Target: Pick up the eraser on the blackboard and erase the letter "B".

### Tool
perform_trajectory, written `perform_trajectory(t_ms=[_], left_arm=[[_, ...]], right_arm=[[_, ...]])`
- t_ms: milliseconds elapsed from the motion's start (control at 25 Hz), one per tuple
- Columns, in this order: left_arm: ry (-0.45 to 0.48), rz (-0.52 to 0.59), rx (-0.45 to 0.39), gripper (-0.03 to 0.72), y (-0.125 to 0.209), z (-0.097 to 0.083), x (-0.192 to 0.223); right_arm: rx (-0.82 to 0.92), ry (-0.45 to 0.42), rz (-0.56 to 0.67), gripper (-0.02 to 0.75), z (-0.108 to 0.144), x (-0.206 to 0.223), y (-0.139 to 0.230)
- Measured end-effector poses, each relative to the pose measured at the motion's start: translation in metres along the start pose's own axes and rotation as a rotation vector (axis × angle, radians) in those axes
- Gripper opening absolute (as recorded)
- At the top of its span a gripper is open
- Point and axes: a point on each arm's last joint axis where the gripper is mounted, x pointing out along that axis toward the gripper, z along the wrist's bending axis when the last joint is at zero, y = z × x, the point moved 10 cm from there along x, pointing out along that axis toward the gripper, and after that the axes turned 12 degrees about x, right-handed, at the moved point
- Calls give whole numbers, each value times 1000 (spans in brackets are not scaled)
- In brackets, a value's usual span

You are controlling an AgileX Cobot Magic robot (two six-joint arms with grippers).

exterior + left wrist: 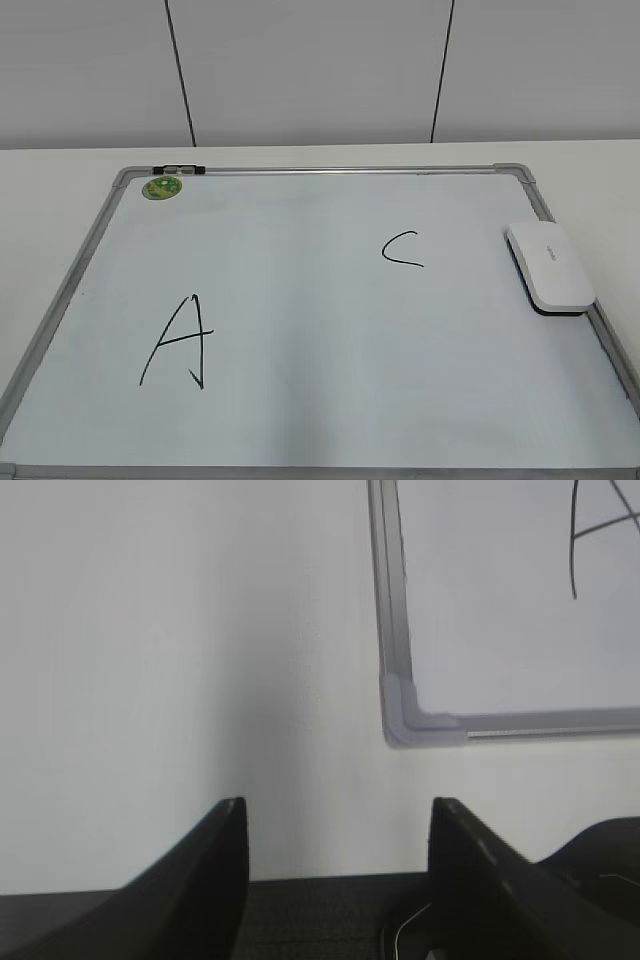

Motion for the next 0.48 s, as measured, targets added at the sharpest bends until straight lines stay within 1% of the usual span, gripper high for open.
perform_trajectory(t_ms=[120, 320, 480], left_arm=[[-4, -13, 0, 434, 3, -1, -1], [-6, -22, 0, 434, 3, 0, -1], [-6, -22, 0, 434, 3, 0, -1]], right_arm=[[-1, -19, -56, 541, -5, -16, 17], [-3, -47, -163, 541, -11, -38, 31], [-15, -10, -262, 541, -25, -50, 33]])
